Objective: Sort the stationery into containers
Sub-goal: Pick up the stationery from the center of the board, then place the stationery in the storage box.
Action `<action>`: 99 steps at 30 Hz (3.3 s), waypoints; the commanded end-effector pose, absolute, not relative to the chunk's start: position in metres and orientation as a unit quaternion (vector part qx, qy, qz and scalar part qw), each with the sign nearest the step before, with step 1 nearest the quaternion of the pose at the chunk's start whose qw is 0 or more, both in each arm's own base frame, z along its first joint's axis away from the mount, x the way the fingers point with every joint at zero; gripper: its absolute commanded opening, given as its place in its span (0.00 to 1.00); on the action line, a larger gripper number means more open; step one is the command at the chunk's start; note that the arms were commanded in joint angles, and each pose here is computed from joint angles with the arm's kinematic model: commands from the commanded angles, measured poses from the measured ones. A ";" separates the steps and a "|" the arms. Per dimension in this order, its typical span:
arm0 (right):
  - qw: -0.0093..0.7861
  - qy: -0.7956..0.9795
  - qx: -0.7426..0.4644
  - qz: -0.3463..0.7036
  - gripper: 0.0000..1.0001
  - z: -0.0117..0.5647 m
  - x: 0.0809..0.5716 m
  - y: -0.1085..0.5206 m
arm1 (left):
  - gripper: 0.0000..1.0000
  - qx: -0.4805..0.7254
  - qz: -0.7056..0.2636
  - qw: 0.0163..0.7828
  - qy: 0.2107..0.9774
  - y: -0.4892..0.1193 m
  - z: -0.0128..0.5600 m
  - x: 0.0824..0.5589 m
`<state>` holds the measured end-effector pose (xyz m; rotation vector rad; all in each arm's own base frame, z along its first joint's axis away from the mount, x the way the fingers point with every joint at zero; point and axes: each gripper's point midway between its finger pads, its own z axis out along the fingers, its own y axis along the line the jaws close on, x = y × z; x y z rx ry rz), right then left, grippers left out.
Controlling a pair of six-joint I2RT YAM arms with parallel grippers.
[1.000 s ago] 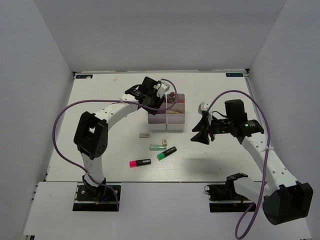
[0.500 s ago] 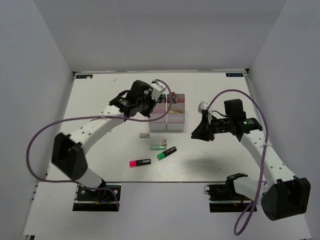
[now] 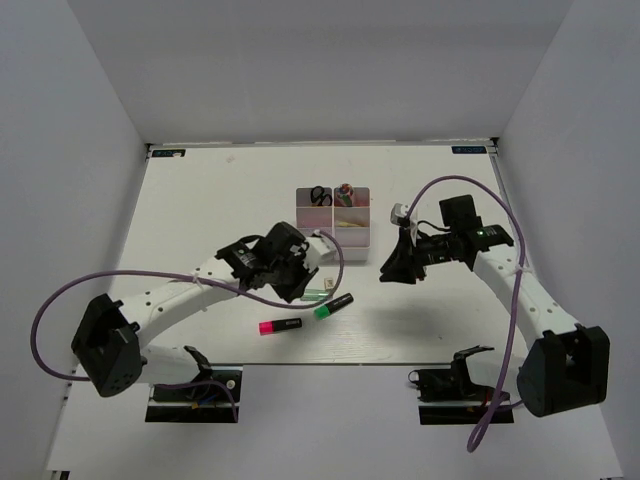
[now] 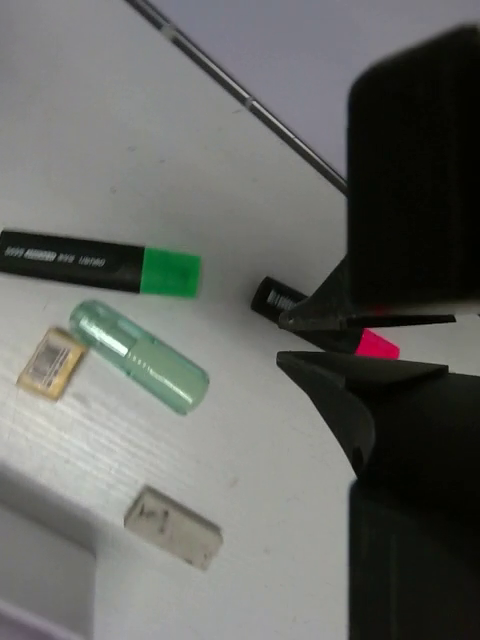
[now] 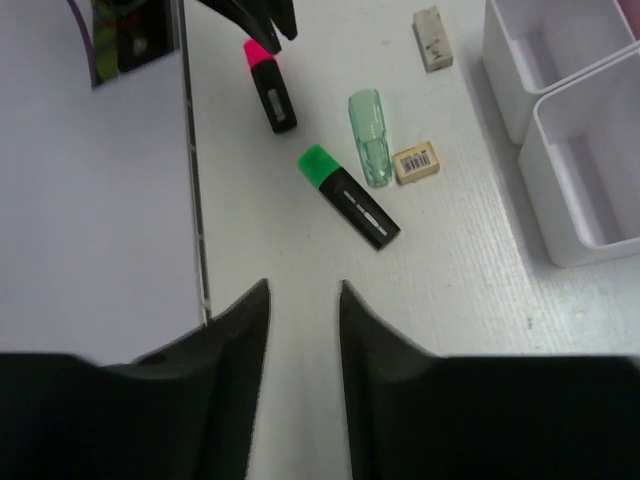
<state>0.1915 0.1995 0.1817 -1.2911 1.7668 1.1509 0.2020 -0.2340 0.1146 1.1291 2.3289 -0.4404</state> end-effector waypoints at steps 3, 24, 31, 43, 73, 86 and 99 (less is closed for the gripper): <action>0.318 0.661 -0.503 0.457 0.49 0.191 0.188 0.202 | 0.35 0.502 -0.160 0.231 0.818 -0.247 0.099 0.192; 0.330 0.657 -0.509 0.448 0.56 0.191 0.189 0.197 | 0.66 0.595 -0.126 0.135 0.782 -0.278 0.045 0.220; 0.334 0.654 -0.504 0.454 0.57 0.195 0.189 0.197 | 0.66 0.596 -0.121 0.128 0.783 -0.281 0.032 0.227; 0.342 0.650 -0.491 0.468 0.57 0.201 0.189 0.193 | 0.29 0.578 -0.101 0.118 0.801 -0.269 0.013 0.227; 0.328 0.671 -0.472 0.468 0.00 0.205 0.195 0.191 | 0.06 0.493 -0.016 0.299 0.817 -0.275 0.148 0.391; 0.328 0.665 -0.472 0.477 0.00 0.207 0.193 0.191 | 0.08 0.480 -0.003 0.306 0.822 -0.267 0.142 0.406; 0.324 0.663 -0.463 0.492 0.04 0.208 0.191 0.192 | 0.51 0.470 0.002 0.327 0.820 -0.265 0.157 0.405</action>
